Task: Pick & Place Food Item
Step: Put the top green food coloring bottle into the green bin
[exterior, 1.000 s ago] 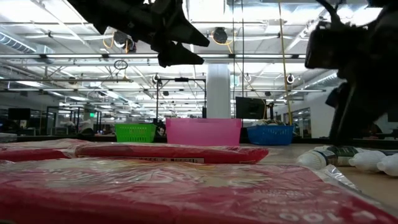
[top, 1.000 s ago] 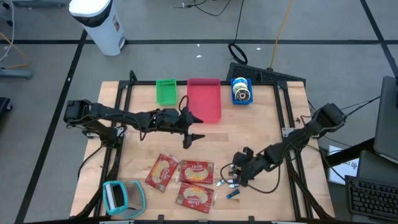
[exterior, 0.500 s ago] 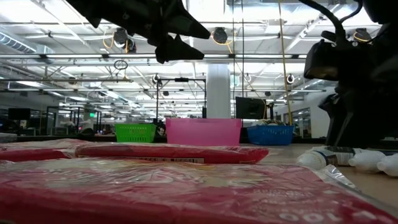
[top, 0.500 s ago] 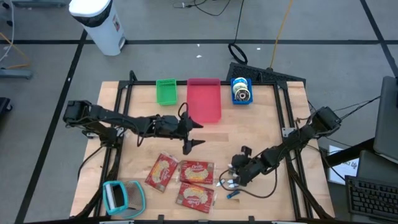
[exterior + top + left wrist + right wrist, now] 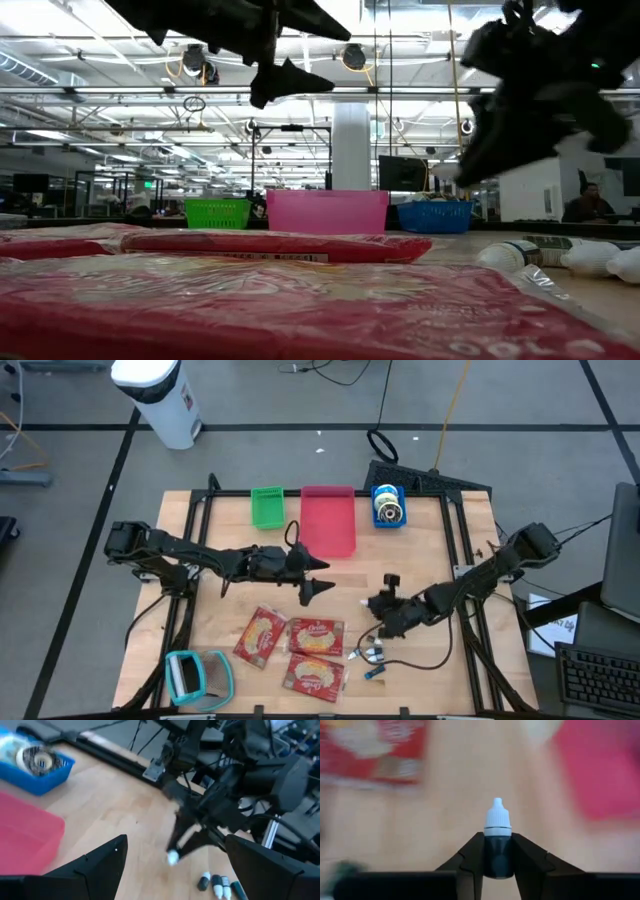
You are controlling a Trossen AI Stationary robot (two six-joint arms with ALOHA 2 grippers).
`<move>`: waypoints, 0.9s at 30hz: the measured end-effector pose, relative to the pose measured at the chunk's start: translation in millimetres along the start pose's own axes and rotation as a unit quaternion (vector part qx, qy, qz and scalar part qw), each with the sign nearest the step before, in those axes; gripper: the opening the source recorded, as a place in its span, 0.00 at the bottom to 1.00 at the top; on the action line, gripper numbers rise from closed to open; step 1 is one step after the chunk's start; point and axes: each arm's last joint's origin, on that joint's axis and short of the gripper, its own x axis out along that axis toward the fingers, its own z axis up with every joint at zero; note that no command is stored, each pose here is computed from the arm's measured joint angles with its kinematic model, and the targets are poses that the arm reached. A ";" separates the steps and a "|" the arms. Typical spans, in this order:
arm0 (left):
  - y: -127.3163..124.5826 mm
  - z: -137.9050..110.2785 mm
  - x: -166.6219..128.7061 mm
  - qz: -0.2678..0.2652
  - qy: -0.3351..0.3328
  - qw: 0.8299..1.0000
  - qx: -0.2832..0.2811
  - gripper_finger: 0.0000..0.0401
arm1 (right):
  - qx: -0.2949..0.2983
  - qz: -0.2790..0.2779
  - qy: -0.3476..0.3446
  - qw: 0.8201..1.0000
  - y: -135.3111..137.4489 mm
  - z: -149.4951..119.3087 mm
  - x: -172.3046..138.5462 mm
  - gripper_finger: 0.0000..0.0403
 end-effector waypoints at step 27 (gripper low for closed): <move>42.7 -10.6 43.4 0.005 -0.086 0.994 -0.072 0.84 | -0.209 -0.161 -0.209 0.942 -58.2 67.0 -0.7 0.15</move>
